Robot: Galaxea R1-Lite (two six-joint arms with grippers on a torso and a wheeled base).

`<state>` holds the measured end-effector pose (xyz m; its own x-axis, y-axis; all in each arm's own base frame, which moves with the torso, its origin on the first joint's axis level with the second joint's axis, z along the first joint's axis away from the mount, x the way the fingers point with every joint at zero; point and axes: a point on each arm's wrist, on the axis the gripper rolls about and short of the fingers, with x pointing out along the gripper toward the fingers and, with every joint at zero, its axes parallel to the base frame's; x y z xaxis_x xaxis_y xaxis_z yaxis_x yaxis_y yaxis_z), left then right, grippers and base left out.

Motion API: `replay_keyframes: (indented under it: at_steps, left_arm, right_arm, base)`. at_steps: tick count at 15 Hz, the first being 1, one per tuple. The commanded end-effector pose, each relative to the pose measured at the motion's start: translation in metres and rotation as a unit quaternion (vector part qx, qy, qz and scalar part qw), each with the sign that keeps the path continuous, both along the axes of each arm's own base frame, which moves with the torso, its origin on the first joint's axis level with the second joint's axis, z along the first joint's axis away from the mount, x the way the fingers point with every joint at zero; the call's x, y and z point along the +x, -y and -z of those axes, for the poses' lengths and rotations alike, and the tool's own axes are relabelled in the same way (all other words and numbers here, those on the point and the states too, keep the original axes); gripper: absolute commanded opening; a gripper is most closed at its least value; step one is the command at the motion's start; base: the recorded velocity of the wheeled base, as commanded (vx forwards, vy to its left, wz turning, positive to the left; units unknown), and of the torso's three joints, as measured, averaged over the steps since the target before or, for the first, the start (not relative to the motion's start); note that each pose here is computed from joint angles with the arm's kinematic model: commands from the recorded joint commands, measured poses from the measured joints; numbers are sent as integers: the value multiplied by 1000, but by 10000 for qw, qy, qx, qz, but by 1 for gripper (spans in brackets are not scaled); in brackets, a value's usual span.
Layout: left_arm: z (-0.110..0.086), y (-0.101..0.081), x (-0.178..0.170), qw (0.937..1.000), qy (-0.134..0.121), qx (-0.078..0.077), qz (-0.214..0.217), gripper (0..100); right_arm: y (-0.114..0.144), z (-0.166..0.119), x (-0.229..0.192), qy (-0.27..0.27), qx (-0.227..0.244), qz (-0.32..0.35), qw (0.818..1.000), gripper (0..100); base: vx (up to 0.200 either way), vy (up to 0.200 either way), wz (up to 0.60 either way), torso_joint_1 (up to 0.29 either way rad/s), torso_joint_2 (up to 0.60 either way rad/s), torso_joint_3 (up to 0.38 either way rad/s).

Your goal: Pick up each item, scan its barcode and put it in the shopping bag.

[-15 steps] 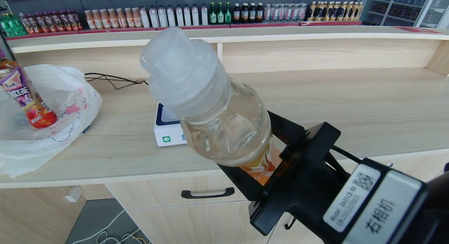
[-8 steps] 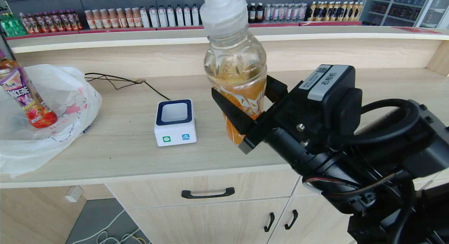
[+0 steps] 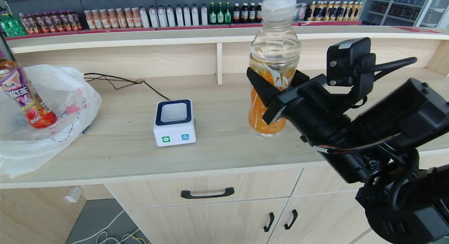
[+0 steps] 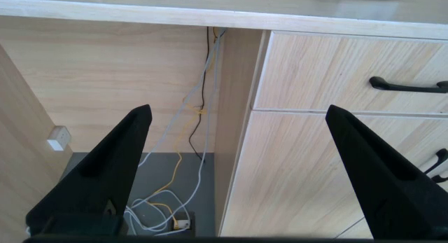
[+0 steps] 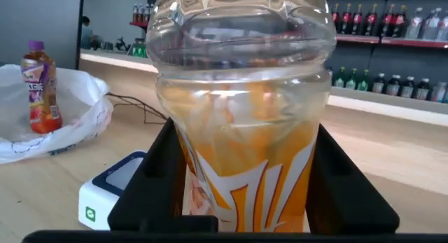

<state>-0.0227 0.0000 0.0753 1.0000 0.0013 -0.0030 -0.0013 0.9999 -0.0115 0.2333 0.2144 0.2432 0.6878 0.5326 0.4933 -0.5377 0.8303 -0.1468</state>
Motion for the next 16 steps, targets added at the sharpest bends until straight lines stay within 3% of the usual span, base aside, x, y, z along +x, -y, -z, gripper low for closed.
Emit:
replay_keyframes:
  at_steps: [1,4,8,12,16]
  left_arm:
    - [0,0,0,10000,0,-4,-1,100]
    - [0,0,0,10000,0,-4,-1,100]
    - [0,0,0,10000,0,-4,-9,100]
    - [0,0,0,10000,0,11,-9,100]
    - [0,0,0,10000,0,27,-1,100]
  right_arm:
    - [8,-6,-1,-163,296,-49,9994,0]
    - [11,-11,1,-567,1075,32,9926,0]
    - [30,19,9,-1028,800,544,9900,0]
    - [54,20,31,-991,878,1003,9861,0]
    - [52,12,37,-881,1031,983,9859,0]
  base:
    - [0,0,0,0,0,0]
    - [0,0,0,0,0,0]
    - [0,0,0,0,0,0]
    - [0,0,0,0,0,0]
    - [0,0,0,0,0,0]
